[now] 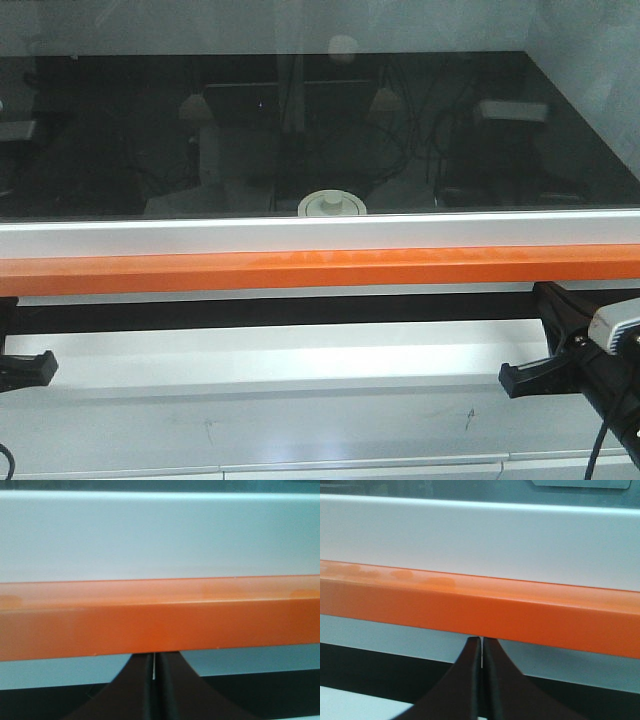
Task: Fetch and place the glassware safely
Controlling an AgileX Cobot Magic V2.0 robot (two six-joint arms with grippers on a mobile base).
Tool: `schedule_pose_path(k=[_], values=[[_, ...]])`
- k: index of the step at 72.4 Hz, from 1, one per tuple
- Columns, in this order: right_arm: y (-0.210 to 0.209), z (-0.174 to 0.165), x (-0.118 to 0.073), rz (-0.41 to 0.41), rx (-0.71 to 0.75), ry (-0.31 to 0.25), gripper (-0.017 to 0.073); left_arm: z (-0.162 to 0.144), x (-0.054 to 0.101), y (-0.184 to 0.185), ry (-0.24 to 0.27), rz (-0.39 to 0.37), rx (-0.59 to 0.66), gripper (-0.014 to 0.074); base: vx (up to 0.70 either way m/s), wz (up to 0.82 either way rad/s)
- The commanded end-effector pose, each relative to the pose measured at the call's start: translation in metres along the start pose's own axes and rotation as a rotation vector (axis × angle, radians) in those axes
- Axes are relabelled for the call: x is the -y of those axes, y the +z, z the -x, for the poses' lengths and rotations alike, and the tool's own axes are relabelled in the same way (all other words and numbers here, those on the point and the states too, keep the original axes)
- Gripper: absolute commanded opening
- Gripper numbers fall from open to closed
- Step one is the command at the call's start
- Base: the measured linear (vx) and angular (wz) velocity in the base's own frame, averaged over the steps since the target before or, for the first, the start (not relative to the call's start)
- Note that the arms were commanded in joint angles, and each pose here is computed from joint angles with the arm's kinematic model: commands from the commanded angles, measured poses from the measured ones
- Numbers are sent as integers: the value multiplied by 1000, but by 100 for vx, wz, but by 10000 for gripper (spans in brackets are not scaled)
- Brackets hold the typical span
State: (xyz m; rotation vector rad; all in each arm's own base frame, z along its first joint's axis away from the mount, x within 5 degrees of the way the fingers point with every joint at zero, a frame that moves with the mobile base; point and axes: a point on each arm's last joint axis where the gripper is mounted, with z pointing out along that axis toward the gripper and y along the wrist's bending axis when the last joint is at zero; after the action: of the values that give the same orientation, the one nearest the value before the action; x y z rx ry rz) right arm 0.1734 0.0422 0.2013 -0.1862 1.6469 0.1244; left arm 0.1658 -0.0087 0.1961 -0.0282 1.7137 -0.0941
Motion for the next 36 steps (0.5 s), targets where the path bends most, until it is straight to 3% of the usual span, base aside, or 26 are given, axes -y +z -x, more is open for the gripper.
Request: schedule_pose_path(k=[1, 13, 36], values=[[2, 23, 3, -33, 179, 2, -1, 22, 2, 2, -8, -11, 174, -7, 0, 0], [2, 23, 7, -77, 184, 33, -1, 22, 2, 2, -8, -11, 174, -7, 0, 0], [7, 32, 7, -83, 204, 45, -1, 22, 2, 2, -8, -11, 174, -7, 0, 0]])
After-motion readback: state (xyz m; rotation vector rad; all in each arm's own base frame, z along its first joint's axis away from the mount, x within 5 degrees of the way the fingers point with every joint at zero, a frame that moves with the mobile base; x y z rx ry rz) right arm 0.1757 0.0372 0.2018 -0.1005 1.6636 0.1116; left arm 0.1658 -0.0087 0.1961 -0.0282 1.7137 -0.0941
